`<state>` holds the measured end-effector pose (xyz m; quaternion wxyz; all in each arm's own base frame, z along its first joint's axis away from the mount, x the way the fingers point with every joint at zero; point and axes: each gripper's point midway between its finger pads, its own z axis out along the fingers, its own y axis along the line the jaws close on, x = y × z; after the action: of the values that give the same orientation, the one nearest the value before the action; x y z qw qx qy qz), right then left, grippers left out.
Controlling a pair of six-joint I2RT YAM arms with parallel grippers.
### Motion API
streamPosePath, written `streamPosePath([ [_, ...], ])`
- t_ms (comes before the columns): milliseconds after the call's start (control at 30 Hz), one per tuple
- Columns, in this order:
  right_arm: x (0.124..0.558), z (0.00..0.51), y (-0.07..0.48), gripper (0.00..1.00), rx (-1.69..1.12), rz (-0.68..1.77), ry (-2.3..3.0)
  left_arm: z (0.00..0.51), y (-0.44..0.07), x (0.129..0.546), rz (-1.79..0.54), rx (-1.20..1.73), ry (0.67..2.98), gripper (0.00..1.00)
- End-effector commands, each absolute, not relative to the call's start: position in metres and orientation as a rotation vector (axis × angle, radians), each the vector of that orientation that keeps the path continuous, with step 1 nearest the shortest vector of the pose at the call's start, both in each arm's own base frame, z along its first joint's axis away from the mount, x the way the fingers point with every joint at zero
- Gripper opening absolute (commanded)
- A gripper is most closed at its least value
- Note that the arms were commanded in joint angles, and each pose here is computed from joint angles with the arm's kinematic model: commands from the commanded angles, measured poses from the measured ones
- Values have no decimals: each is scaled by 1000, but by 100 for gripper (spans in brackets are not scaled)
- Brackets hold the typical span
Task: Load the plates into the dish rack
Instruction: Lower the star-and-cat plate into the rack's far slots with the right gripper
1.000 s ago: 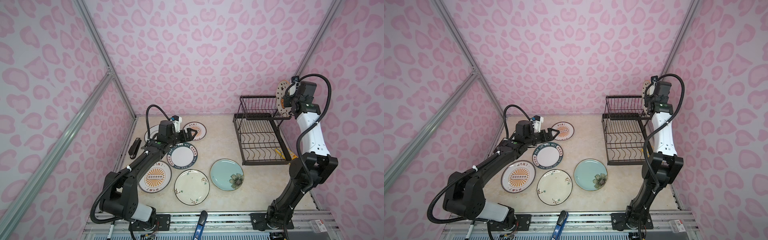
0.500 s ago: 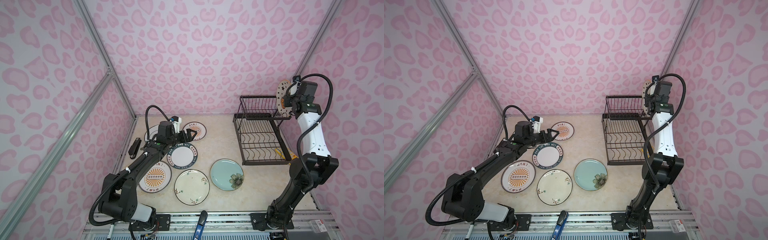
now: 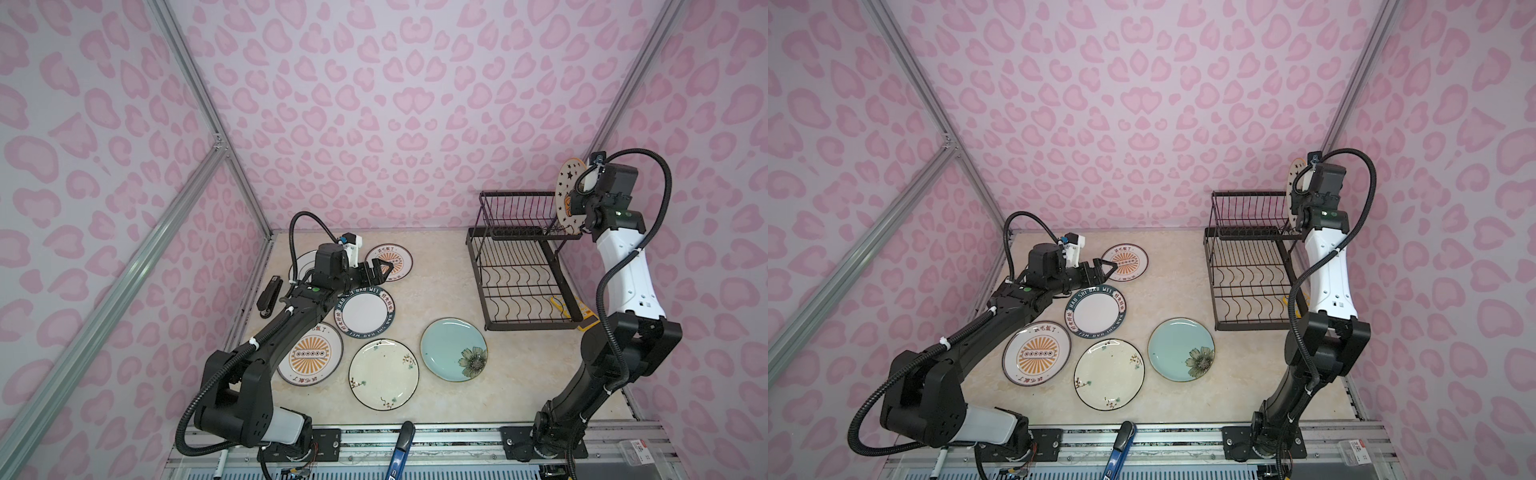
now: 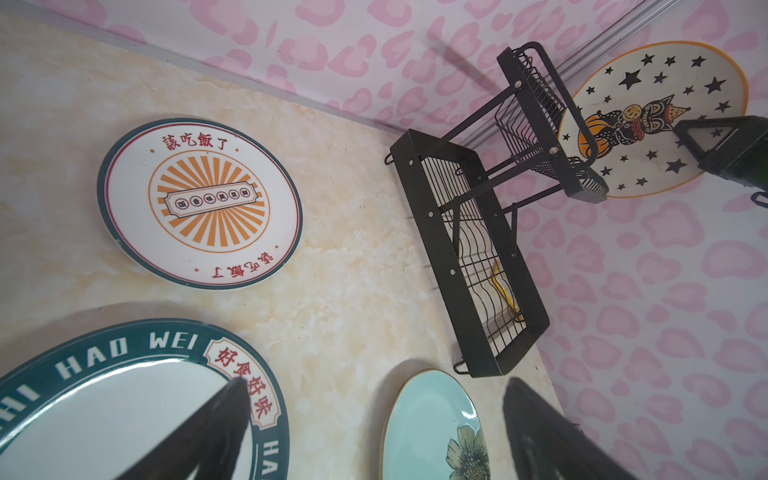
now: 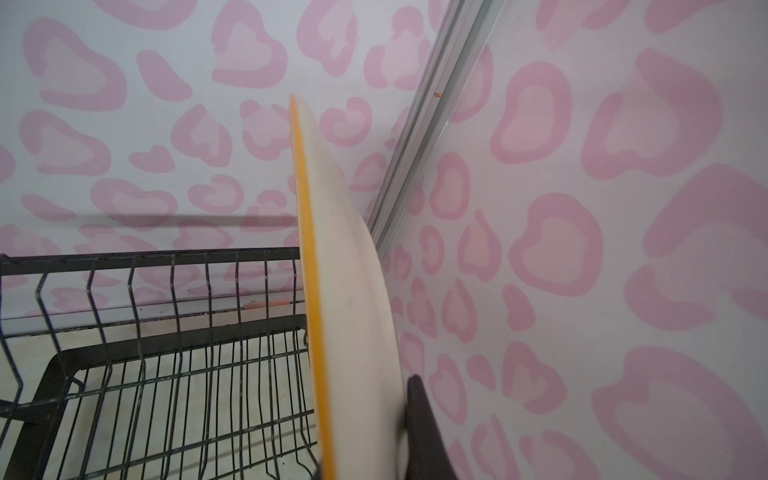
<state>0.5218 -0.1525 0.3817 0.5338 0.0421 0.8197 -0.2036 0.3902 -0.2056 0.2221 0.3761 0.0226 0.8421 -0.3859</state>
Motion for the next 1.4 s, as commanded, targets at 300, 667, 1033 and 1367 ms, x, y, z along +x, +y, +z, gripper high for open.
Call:
streamPosePath([
  [300,525,390,-150,0,94,-523,1920,227,-204,392,-969,78,2130,97],
  [667,528,390,-146,0,60,-541,1938,225,-204,394,-966,73,2135,97],
  [1033,530,388,-145,7,67,-552,1944,228,-205,395,-969,77,2129,97],
  [1367,530,388,-145,13,75,-559,1944,228,-205,396,-969,77,2131,97],
])
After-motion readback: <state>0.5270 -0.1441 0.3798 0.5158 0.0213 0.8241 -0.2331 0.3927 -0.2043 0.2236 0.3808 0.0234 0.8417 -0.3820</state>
